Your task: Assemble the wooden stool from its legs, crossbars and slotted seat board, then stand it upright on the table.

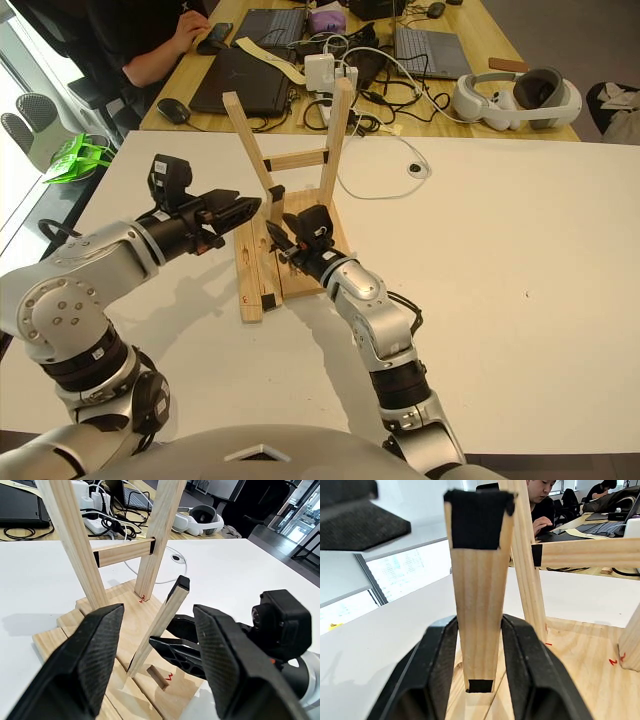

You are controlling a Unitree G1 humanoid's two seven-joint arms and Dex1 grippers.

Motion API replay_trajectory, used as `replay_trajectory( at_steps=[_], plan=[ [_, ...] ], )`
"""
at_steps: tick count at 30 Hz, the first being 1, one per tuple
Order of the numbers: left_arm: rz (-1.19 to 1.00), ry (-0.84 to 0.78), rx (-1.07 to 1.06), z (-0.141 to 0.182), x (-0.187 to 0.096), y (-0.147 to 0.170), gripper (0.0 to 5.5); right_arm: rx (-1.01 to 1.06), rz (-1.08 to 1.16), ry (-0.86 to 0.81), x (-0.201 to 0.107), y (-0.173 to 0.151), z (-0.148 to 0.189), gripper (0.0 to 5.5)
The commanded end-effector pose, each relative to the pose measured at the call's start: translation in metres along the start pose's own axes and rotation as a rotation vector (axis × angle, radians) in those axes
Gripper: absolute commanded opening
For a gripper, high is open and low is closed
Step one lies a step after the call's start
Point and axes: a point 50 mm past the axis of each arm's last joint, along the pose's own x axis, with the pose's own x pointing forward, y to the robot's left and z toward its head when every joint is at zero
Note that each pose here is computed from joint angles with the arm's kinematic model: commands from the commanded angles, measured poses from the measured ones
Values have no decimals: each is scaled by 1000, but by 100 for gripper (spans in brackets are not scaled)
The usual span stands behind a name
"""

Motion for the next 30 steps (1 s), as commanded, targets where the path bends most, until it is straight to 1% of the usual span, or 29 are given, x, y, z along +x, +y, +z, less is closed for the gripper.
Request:
replay_trajectory(
  at_steps=[1,8,15,22,30],
  plan=[
    [8,4,0,-2,3,-1,258,-1,30,-48,6,6,14,129],
    [24,-11,4,0,9,-1,258,14,100,-63,7,19,19,129],
    [28,-25,17,2,10,-1,258,6,137,-45,4,24,17,129],
    [35,-45,42,2,7,0,149,-4,138,-36,3,24,15,129],
    [3,-12,72,-6,5,-2,47,-22,125,-35,3,21,15,129]
  ],
)
